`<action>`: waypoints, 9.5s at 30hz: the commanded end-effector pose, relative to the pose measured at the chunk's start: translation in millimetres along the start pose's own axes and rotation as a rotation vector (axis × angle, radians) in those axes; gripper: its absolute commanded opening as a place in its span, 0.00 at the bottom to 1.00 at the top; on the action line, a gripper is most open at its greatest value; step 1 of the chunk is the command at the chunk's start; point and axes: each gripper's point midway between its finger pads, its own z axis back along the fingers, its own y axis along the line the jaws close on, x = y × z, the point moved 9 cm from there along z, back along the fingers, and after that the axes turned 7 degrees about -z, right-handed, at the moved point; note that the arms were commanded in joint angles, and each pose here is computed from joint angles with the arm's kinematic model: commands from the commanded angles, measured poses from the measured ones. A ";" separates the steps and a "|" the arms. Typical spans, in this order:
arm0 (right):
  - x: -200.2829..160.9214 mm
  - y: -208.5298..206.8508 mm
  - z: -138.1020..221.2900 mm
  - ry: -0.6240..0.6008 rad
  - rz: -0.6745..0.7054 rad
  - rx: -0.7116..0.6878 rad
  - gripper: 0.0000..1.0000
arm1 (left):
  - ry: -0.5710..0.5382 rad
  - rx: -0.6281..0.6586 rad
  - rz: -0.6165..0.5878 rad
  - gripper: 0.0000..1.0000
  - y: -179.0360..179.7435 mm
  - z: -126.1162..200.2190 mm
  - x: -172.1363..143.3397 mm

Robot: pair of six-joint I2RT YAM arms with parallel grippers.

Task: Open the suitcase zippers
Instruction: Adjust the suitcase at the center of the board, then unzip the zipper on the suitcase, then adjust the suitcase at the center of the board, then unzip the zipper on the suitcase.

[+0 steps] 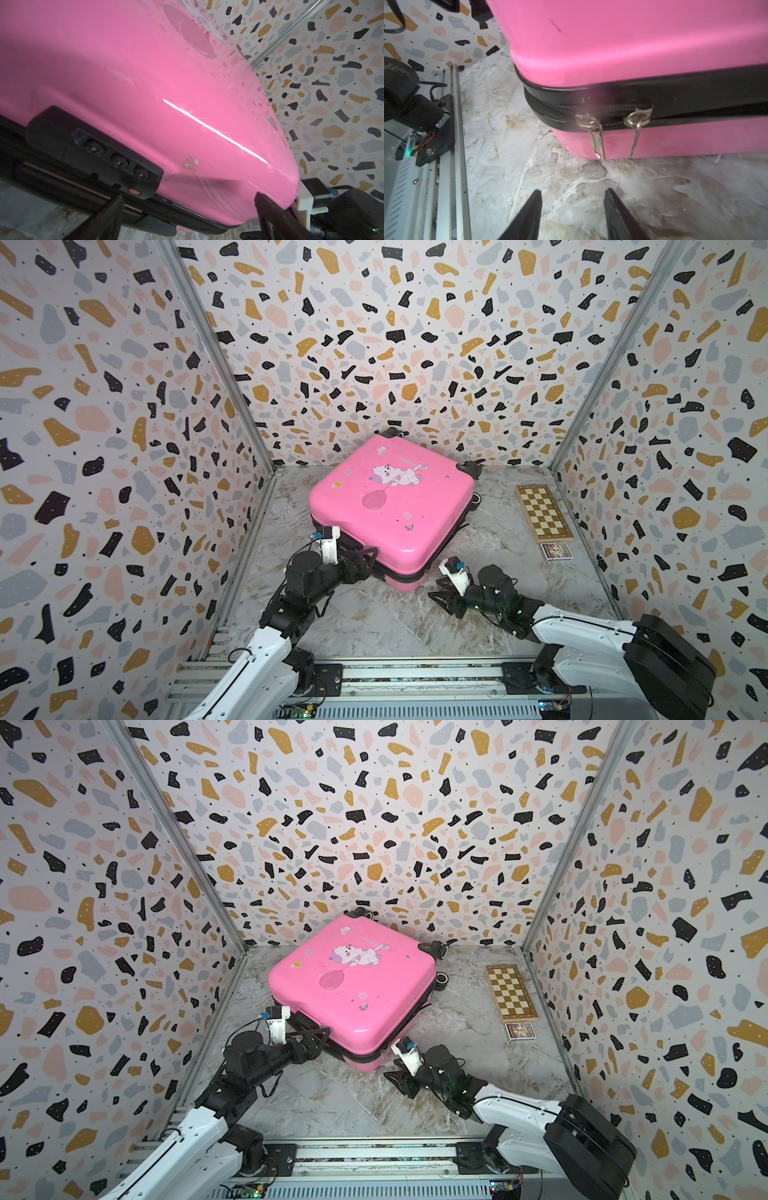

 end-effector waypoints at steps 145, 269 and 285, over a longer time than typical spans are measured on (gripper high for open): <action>-2.9 28.6 71.4 -0.024 -0.196 -0.085 0.00 | 0.134 -0.011 0.280 0.99 38.3 -33.1 67.0; 19.6 100.5 11.4 -0.047 0.050 -0.047 0.00 | 0.370 -0.328 0.163 0.96 -94.7 -29.5 -23.2; 0.1 92.1 25.0 -0.022 -0.016 -0.108 0.00 | 0.281 -0.051 0.032 0.99 -65.2 9.6 38.1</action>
